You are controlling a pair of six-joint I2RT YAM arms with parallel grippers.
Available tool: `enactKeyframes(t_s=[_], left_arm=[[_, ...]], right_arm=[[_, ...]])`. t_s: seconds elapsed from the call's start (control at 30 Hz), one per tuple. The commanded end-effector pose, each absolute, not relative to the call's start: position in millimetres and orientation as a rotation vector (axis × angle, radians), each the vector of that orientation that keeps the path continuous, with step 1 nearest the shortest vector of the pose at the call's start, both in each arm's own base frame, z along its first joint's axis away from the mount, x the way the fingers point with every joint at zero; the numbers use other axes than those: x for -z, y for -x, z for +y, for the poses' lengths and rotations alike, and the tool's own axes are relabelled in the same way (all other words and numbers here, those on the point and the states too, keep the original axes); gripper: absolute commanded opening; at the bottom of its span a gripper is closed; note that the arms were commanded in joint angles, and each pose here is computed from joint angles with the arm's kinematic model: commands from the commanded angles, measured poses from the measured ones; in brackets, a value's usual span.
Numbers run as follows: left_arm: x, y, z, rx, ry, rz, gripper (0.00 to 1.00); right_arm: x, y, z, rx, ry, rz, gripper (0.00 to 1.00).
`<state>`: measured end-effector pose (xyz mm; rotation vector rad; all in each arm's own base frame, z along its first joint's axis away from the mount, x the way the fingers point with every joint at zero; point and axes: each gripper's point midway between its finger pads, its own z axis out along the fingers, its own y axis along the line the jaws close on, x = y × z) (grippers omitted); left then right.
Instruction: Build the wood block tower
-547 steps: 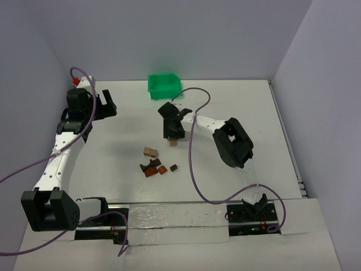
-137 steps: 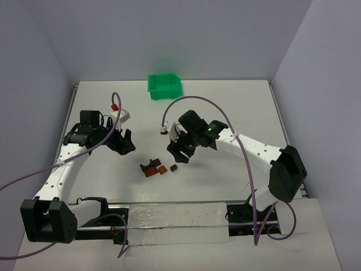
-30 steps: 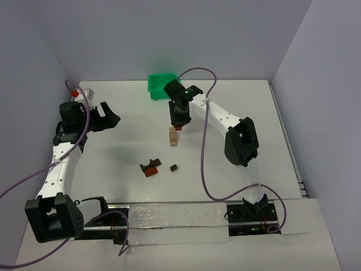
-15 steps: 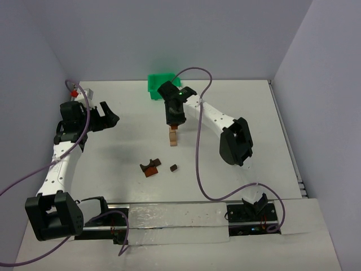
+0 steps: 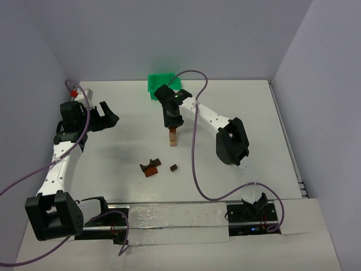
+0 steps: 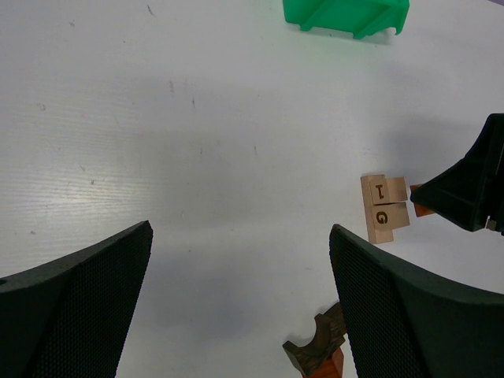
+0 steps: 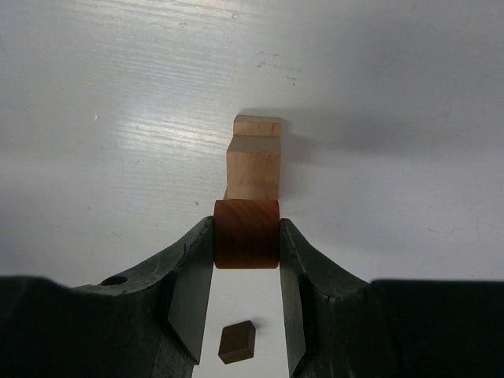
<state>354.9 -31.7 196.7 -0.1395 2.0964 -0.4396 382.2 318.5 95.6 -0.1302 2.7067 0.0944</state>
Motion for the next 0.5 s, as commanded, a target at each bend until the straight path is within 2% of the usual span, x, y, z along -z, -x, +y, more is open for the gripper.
enactKeyframes(t_s=[0.0,0.1,0.47], left_arm=[[-218.7,-367.2,-29.2,0.429,0.126,2.023,0.99],[-219.2,-367.9,-28.0,0.424,0.129,2.022,0.99],[-216.9,-368.5,-28.5,0.427,0.128,2.026,0.99]], right_arm=[[-100.9,-392.8,324.3,-0.084,0.103,2.664,0.08],[-98.9,-394.3,323.9,-0.077,0.094,2.665,0.12],[-92.4,-395.2,324.1,-0.064,0.092,2.673,0.12]])
